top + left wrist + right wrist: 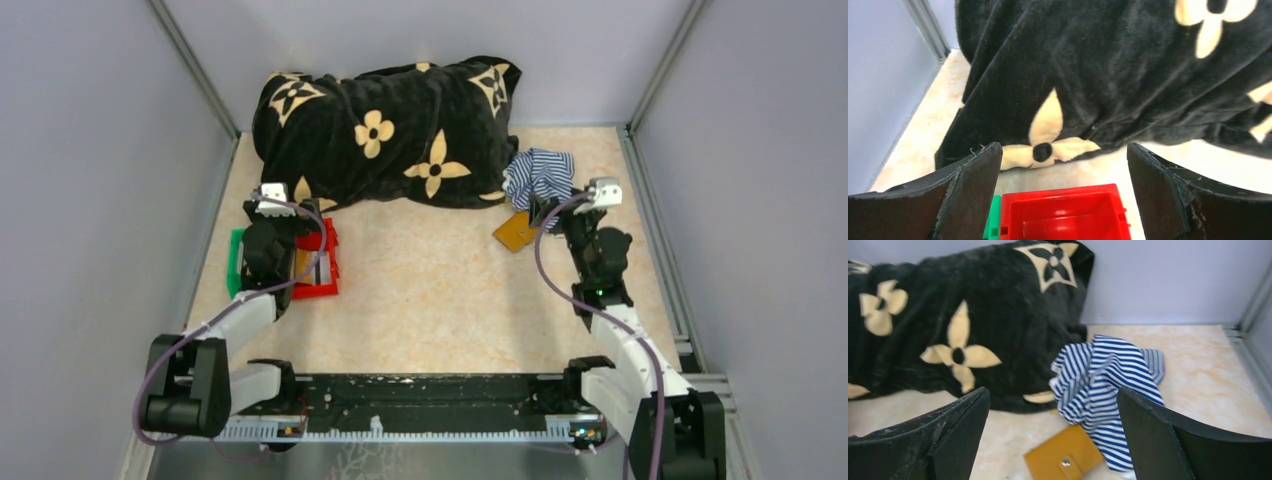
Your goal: Take the credit cards out of the card holder
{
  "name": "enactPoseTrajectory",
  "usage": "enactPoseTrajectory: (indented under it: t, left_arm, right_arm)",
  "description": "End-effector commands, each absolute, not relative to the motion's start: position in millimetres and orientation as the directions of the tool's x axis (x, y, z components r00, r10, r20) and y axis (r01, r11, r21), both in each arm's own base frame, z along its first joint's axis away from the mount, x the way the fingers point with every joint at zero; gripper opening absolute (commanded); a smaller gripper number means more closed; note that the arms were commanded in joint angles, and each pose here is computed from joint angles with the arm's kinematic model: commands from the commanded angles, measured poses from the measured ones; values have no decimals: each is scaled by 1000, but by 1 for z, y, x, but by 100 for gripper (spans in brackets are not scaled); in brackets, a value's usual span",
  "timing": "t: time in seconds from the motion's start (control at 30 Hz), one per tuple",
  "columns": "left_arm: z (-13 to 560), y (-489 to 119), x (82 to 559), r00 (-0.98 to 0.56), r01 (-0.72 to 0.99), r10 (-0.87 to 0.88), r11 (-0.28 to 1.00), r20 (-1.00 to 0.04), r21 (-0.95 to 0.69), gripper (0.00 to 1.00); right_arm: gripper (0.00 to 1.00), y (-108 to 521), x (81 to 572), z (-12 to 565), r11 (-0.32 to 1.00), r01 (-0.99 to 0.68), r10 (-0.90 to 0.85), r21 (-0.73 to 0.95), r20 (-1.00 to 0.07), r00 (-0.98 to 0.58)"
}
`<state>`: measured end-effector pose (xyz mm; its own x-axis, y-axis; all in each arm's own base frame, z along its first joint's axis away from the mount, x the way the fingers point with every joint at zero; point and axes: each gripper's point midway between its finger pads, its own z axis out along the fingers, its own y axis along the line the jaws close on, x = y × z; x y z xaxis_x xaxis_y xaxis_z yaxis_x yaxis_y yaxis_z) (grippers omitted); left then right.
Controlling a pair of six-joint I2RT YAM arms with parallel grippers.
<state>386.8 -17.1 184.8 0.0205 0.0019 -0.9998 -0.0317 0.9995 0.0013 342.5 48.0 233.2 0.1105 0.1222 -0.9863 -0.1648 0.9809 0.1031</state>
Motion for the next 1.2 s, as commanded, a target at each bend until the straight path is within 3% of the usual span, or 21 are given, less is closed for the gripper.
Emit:
enactPoseTrajectory:
  t: [0.0,0.07,0.13,0.27,0.37,0.53,0.57,0.63,0.77,1.03,1.17]
  left_arm:
    - [186,-42,374,-70,78,-108,991,-992,-113,100]
    - [201,-62,369,-109,139,-255,953,-961,-268,100]
    - [211,-82,366,-204,179,-370,896,-907,-406,100]
    - [237,-128,359,-257,388,-354,814,-899,-432,100]
    - [248,-139,356,-248,401,-344,814,-905,-420,100]
    - [244,-177,350,-321,523,-291,739,-901,-425,99]
    - [240,-187,351,-344,546,-282,716,-895,-435,99]
    - [229,-204,354,-387,550,-272,698,-881,-457,99]
    - [212,-239,355,-406,582,-199,697,-892,-420,99]
    - [185,-245,368,-416,515,-114,788,-902,-337,99]
    - [173,-242,364,-453,469,-192,779,-871,-416,100]
  right_arm:
    - [99,88,353,248,901,-297,301,315,-949,-95]
    - [99,94,363,241,884,-241,359,401,-912,-200]
    - [99,93,376,230,925,-139,312,353,-917,-249]
    - [99,79,382,205,947,55,317,316,-899,-301]
    - [99,76,388,183,934,103,357,343,-871,-338]
    - [81,56,408,148,837,205,546,507,-749,-376]
    - [75,52,415,144,836,222,548,502,-747,-375]
    - [54,48,427,138,854,240,521,463,-758,-392]
    - [38,62,448,123,860,219,506,460,-716,-482]
    - [33,103,456,88,926,171,371,337,-717,-590]
    - [33,102,456,63,928,199,367,314,-687,-627]
